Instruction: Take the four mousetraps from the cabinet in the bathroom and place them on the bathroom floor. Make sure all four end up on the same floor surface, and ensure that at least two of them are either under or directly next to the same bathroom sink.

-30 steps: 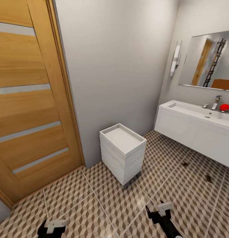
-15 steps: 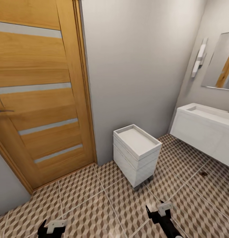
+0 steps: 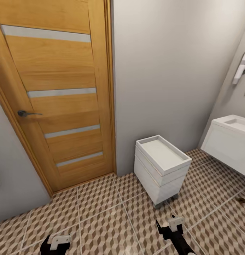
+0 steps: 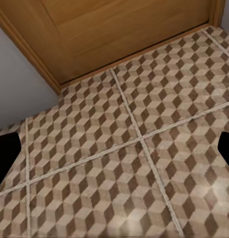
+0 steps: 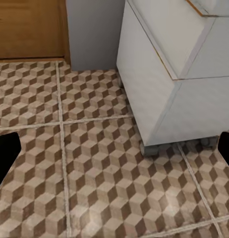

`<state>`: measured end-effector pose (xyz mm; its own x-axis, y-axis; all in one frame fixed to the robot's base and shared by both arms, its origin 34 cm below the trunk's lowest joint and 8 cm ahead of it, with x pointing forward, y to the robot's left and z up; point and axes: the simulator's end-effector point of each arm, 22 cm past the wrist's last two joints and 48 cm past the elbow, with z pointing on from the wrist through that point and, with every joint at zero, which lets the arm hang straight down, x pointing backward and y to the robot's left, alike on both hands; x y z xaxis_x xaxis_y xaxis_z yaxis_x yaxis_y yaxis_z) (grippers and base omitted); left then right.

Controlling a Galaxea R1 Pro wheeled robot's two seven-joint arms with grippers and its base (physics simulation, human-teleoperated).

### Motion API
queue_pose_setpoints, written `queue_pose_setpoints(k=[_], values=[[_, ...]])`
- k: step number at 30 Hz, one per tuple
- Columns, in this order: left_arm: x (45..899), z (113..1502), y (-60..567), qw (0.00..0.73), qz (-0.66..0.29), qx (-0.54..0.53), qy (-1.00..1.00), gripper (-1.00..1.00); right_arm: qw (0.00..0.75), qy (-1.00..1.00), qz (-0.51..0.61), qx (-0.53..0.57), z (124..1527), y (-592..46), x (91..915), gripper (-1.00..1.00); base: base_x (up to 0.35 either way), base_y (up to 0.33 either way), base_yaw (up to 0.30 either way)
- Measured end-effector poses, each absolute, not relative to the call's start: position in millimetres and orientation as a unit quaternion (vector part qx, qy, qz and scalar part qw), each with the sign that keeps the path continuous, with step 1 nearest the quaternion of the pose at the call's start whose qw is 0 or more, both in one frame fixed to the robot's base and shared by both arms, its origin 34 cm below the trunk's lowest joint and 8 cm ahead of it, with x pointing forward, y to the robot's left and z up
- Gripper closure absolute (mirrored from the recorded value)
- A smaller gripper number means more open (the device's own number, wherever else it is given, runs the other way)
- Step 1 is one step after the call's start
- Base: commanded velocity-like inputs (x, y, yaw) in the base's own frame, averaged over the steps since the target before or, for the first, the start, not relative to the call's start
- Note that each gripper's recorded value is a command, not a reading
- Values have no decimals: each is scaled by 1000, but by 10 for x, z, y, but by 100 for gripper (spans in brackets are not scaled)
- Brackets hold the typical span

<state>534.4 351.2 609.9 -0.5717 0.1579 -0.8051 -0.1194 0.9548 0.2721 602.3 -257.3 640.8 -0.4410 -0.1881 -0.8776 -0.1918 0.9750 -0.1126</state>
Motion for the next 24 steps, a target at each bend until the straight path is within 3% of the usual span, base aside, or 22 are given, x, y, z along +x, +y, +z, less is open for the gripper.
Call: queue_pose_setpoints(k=[24], values=[[5344, 6100, 3515, 463, 150, 11, 874, -100, 517, 849, 2, -112, 6409, -2571, 6024, -100, 0, 0, 289]])
